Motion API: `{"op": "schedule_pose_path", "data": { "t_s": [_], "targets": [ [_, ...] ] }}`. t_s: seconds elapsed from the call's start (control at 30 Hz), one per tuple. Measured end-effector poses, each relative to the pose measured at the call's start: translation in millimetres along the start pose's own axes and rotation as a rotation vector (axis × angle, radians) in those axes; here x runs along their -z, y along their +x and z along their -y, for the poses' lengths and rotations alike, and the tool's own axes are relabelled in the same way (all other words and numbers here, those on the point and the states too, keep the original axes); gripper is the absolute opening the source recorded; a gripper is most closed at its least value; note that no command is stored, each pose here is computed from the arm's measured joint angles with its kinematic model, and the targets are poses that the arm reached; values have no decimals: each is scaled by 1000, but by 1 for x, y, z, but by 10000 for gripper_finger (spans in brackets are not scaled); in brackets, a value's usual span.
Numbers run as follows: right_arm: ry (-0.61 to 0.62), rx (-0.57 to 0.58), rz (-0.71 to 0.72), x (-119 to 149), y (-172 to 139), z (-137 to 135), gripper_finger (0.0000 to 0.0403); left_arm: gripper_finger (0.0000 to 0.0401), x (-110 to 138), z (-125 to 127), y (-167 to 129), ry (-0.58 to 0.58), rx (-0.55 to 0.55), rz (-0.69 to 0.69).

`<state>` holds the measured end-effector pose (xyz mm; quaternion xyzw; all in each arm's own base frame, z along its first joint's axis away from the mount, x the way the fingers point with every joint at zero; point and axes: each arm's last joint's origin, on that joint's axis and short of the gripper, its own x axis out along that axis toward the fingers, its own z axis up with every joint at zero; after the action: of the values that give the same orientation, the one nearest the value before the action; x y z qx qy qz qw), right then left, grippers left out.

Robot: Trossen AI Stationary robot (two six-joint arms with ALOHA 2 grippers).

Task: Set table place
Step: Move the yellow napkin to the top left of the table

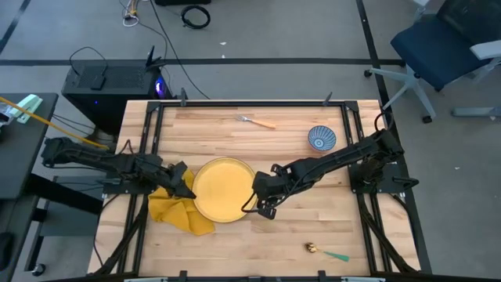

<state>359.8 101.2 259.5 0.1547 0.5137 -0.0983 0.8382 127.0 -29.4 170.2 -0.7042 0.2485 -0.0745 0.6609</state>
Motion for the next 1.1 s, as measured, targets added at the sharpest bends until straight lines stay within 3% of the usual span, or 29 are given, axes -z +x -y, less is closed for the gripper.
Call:
{"op": "schedule_pose_path", "data": {
  "t_s": [0.13, 0.23, 0.47, 0.63, 0.87, 1.1],
  "targets": [
    [-4, 14, -17, 4, 4, 2, 16, 9, 1, 24, -1, 56, -26, 28],
    [-6, 18, -23, 6, 6, 3, 16, 9, 2, 42, -4, 65, -126, 30],
    [-11, 21, -27, 7, 7, 4, 16, 9, 12, 85, -14, 113, -507, 19],
    [-21, 21, -27, 7, 7, 4, 16, 9, 18, 104, -9, 212, -803, 55],
    [-27, 19, -28, 8, 7, 2, 16, 9, 35, 80, 43, 379, -1054, -117],
    [-29, 19, -27, 8, 7, 2, 16, 9, 66, 40, 81, 434, -1253, -361]
  ]
}}
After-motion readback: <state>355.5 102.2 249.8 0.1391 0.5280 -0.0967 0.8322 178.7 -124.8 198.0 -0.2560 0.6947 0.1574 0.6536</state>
